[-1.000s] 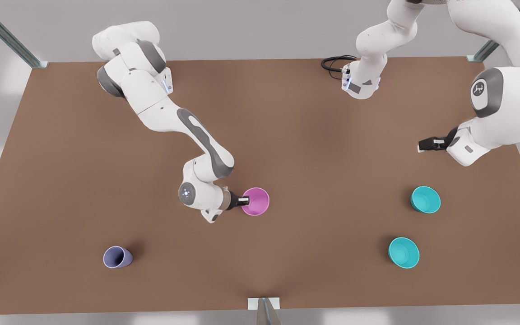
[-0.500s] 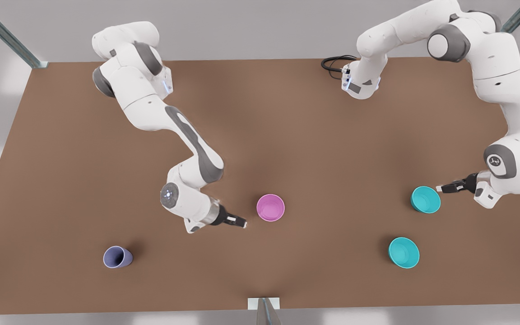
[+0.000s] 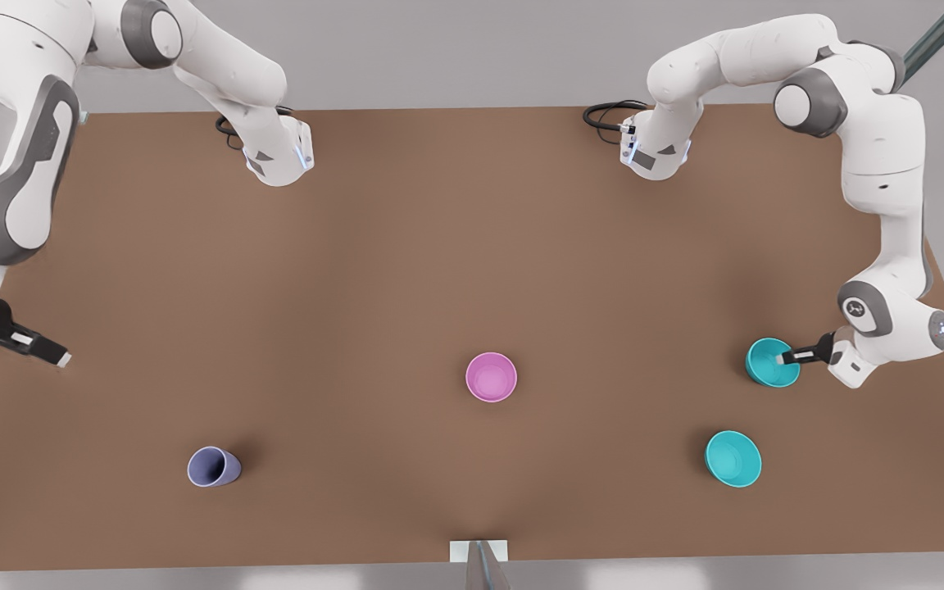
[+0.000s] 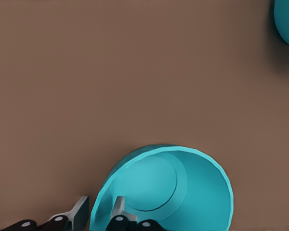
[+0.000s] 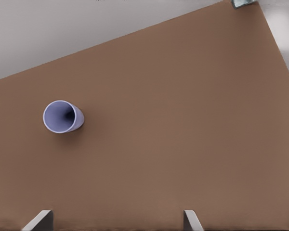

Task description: Stack the blue bowl on the pink bowl

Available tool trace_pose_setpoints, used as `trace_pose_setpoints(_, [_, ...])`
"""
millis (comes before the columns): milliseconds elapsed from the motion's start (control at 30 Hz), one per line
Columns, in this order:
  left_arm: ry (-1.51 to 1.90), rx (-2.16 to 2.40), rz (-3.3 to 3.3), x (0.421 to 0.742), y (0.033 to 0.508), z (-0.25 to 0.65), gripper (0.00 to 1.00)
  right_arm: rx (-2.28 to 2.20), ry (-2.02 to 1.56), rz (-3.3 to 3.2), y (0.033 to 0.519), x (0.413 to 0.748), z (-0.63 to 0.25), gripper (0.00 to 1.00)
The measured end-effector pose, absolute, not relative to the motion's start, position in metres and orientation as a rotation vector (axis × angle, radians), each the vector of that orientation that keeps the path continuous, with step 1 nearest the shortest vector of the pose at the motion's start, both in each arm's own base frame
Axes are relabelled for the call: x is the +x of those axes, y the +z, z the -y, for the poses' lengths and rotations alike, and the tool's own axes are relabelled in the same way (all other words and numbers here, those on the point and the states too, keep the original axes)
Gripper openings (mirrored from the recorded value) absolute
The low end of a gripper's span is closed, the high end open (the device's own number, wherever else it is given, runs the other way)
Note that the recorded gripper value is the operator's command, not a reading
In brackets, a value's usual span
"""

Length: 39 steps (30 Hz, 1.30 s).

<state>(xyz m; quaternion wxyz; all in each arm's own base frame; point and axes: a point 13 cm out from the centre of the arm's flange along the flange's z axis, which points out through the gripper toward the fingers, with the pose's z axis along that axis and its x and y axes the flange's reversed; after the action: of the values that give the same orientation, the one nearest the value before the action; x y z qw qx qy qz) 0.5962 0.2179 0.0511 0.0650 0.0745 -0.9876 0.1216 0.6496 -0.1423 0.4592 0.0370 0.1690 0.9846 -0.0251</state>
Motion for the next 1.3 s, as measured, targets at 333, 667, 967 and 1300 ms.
trace_pose_setpoints(333, [0.312, -0.102, 3.091, 0.663, 0.166, -0.051, 0.21, 0.106, -0.128, -3.188, 0.453, 0.612, 0.051, 1.0])
trace_pose_setpoints(667, [0.283, -0.394, 3.014, 0.636, 0.154, 0.381, 0.21, -0.017, -0.049, -3.199, 0.452, 0.611, 0.045, 1.0])
trace_pose_setpoints(967, [0.25, 0.088, 2.984, 0.63, 0.121, 0.408, 0.21, -0.091, -0.037, -3.202, 0.45, 0.611, 0.044, 1.0])
trace_pose_setpoints(1300, [0.256, 0.401, 2.926, 0.622, 0.11, 0.427, 1.0, -0.139, -0.034, -3.203, 0.448, 0.611, 0.043, 1.0])
